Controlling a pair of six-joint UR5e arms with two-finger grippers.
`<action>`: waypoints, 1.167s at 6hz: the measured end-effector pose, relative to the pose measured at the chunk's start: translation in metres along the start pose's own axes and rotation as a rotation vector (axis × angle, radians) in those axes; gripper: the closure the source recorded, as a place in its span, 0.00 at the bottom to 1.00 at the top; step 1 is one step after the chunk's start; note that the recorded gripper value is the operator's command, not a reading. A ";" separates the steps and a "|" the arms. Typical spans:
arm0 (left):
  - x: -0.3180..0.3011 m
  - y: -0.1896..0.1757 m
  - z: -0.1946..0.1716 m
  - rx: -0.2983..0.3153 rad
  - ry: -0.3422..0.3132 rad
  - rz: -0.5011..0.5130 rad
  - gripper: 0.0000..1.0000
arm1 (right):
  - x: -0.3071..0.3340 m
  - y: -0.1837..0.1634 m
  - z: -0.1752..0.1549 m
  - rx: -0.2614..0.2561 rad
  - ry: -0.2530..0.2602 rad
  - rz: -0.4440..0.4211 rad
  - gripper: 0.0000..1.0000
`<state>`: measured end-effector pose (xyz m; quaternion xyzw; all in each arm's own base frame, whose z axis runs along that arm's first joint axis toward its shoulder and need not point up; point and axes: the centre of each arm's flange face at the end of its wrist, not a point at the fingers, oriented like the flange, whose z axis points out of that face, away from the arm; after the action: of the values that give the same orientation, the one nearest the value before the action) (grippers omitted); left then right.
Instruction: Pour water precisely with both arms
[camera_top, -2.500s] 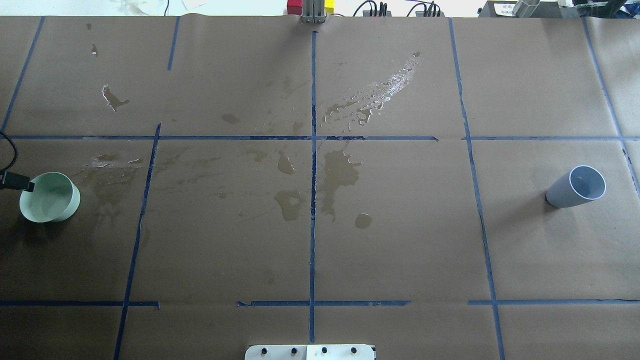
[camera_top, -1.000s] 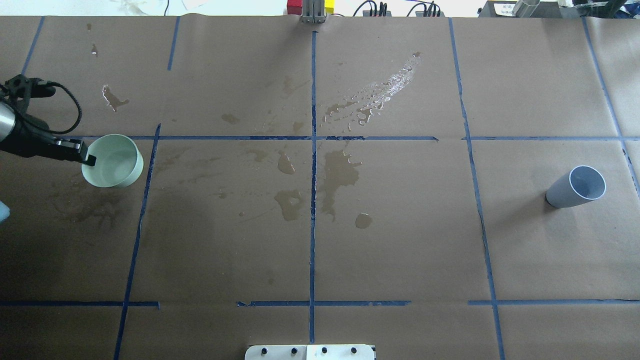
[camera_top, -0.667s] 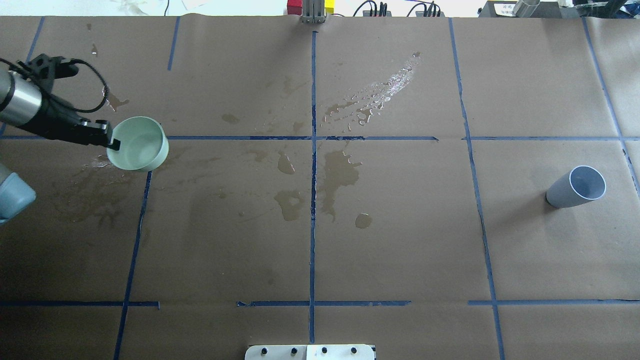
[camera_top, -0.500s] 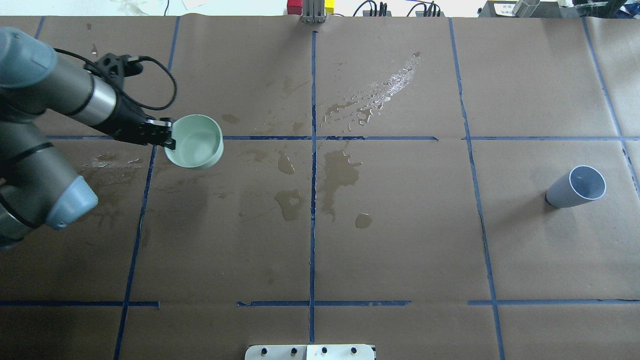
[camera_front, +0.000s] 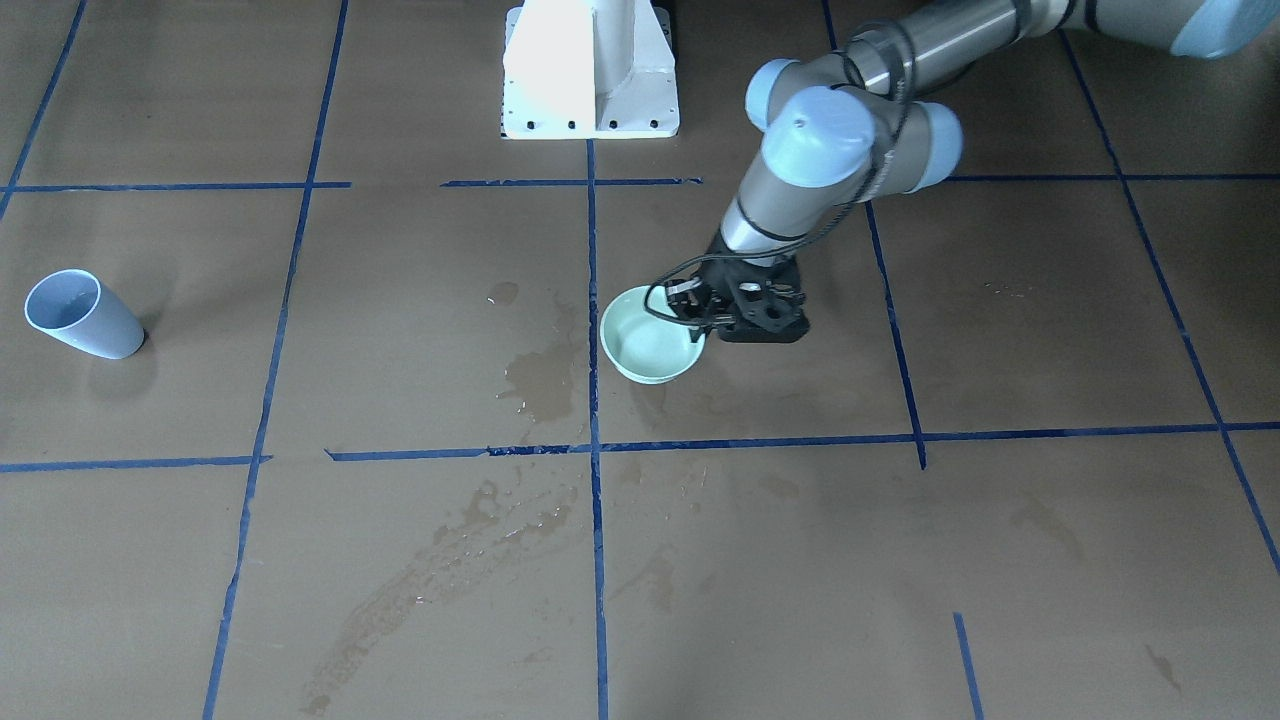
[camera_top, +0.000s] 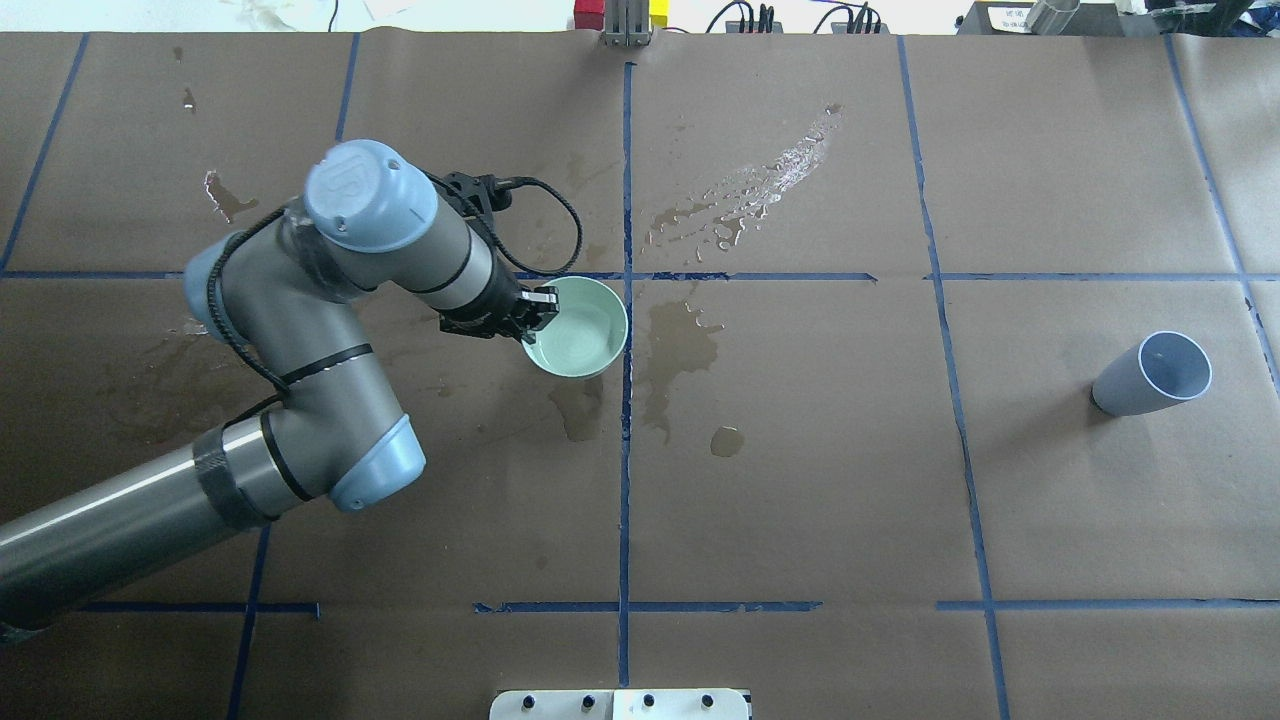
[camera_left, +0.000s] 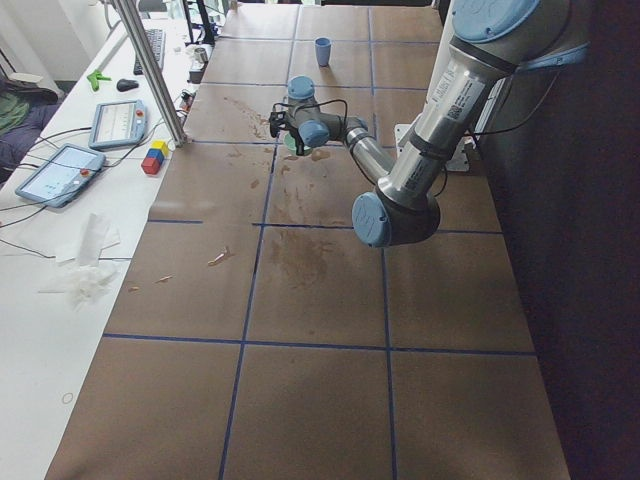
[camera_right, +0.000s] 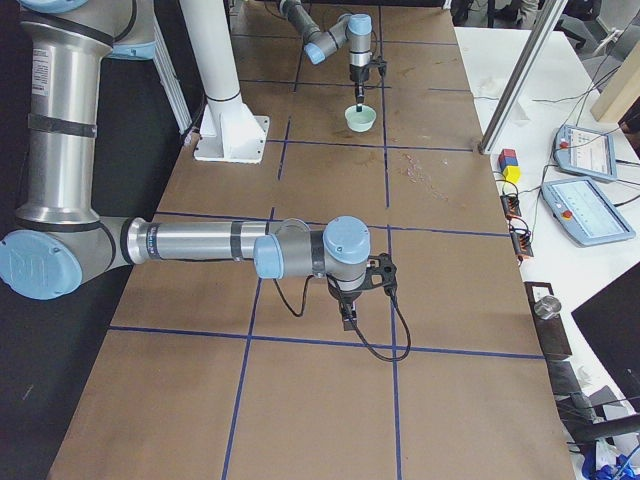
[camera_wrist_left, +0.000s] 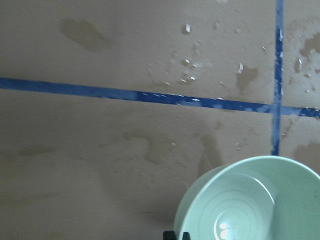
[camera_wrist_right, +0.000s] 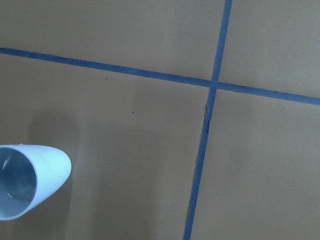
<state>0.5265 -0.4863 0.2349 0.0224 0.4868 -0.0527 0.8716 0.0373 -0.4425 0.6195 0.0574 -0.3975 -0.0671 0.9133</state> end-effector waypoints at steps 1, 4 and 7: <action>0.016 0.010 0.015 -0.006 -0.008 0.004 0.90 | 0.000 0.000 0.000 -0.001 0.000 0.000 0.00; 0.038 0.025 0.042 -0.003 -0.033 0.019 0.57 | 0.000 0.000 0.000 0.000 0.000 -0.001 0.00; 0.045 0.021 0.036 0.004 -0.027 0.026 0.00 | -0.001 0.000 -0.001 0.002 0.000 -0.004 0.00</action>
<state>0.5824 -0.4717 0.2152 0.0298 0.4748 -0.0427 0.8786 0.0370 -0.4427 0.6178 0.0592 -0.3975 -0.0683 0.9131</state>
